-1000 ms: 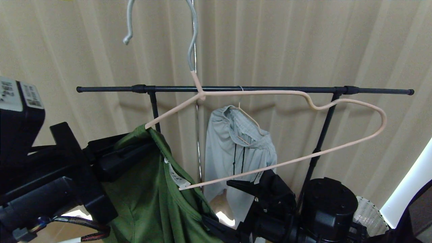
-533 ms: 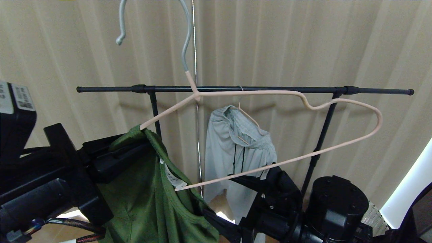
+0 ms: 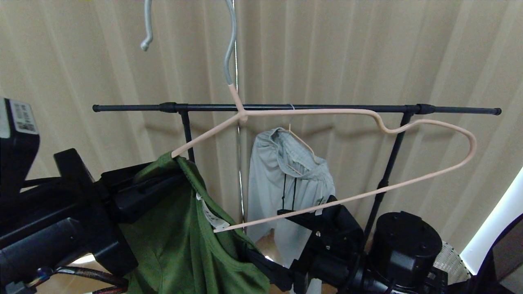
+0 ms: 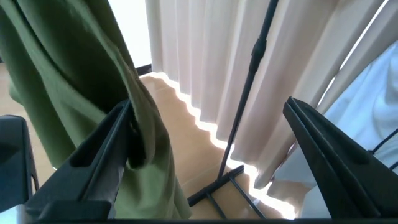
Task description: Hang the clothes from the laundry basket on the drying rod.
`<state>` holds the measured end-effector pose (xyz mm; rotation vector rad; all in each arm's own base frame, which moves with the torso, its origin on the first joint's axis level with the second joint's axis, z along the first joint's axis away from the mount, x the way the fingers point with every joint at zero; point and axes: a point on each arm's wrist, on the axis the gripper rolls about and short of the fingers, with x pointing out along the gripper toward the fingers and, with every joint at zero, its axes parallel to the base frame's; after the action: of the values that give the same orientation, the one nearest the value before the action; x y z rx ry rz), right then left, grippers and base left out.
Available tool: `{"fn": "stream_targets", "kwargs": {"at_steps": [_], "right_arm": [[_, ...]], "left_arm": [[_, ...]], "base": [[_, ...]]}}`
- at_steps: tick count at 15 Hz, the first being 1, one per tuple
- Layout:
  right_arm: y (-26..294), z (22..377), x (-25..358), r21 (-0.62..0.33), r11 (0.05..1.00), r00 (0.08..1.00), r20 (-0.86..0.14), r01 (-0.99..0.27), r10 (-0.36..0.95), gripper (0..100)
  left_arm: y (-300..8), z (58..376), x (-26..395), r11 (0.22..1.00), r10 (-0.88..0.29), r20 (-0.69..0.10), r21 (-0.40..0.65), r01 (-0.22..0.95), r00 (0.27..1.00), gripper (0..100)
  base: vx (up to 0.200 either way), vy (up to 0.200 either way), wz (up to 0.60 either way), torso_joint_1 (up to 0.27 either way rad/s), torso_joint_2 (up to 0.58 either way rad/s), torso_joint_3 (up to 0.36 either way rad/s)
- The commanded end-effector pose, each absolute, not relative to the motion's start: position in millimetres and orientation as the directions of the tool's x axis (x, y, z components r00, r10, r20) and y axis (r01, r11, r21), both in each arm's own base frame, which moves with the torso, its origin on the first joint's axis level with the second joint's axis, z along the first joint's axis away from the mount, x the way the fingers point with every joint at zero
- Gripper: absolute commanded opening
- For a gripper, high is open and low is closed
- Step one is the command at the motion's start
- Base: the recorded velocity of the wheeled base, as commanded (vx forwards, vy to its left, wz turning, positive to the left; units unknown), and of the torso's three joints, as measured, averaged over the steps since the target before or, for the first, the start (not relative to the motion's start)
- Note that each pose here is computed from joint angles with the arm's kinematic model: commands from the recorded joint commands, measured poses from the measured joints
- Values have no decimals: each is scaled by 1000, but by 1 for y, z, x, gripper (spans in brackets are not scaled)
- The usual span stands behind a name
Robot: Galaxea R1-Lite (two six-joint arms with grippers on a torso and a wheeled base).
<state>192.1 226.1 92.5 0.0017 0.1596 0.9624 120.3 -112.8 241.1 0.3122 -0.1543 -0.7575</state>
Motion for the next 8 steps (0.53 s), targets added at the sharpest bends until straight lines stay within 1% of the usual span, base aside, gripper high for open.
{"fn": "stream_targets", "kwargs": {"at_steps": [1,2,3,5,6,8], "right_arm": [[223,89,193,74,581,567,-149,-810,810,100],[221,88,193,75,585,570,-156,-807,807,100],[217,87,192,76,591,574,-165,-803,802,0],[201,92,188,76,614,597,-168,-786,785,0],[189,98,185,75,631,616,-158,-772,772,0],[170,110,183,68,664,654,-123,-744,746,0]], "left_arm": [[-112,243,120,685,-696,32,331,649,717,0],[-112,244,120,686,-696,38,330,648,717,0],[-112,245,120,688,-694,41,329,647,718,0],[-110,244,124,707,-671,34,331,625,741,0],[-105,242,129,727,-641,20,336,599,767,0],[-99,231,138,740,-589,-28,382,553,807,0]], "base": [[0,0,0,0,0,0],[0,0,0,0,0,0],[0,0,0,0,0,0],[0,0,0,0,0,0],[0,0,0,0,0,0],[0,0,0,0,0,0]]}}
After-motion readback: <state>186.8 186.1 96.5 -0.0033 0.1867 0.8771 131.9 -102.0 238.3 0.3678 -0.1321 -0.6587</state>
